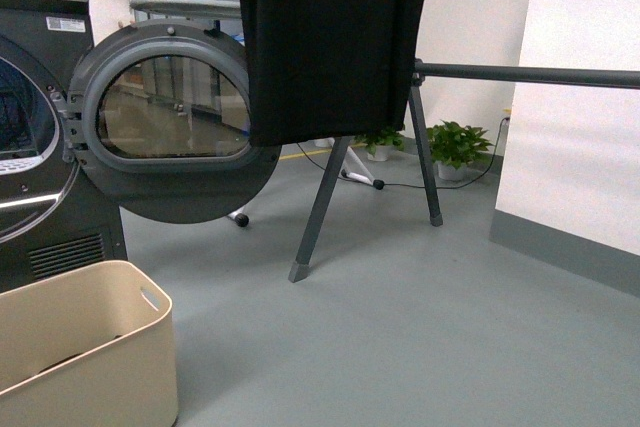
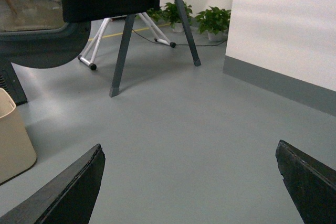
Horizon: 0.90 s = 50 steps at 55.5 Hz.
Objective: Move hamper under clothes hanger
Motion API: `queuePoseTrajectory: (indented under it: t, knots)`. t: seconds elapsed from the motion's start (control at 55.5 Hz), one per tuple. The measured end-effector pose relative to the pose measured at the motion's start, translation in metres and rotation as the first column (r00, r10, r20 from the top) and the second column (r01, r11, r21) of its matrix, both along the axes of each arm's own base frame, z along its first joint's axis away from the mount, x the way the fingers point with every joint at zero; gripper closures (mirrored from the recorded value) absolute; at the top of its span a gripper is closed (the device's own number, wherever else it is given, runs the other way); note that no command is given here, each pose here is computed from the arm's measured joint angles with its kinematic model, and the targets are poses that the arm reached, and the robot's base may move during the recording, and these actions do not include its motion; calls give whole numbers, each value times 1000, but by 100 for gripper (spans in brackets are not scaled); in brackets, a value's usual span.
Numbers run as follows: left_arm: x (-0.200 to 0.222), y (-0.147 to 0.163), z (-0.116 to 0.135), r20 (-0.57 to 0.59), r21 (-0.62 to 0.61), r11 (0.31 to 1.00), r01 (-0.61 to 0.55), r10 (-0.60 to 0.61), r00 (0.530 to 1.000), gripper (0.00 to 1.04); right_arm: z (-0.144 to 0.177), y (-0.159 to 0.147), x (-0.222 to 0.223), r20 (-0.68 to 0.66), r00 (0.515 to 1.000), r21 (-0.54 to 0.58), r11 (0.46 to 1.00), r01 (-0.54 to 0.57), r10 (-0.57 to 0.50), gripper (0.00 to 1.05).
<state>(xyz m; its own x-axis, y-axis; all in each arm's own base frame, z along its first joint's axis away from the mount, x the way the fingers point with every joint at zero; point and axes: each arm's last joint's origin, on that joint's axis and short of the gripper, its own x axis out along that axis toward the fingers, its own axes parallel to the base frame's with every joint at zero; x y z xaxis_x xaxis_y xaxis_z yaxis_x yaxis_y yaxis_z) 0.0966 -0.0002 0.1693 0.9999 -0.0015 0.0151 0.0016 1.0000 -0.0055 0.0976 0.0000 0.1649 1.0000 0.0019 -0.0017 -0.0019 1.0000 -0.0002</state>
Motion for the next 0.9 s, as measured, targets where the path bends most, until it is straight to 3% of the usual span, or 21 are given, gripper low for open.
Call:
queuePoseTrajectory:
  t: [0.901]
  knots:
    - [0, 0, 0, -1, 0, 1000, 0, 0, 1000, 7, 0, 0, 0, 0, 1000, 0, 1000, 0, 0, 8]
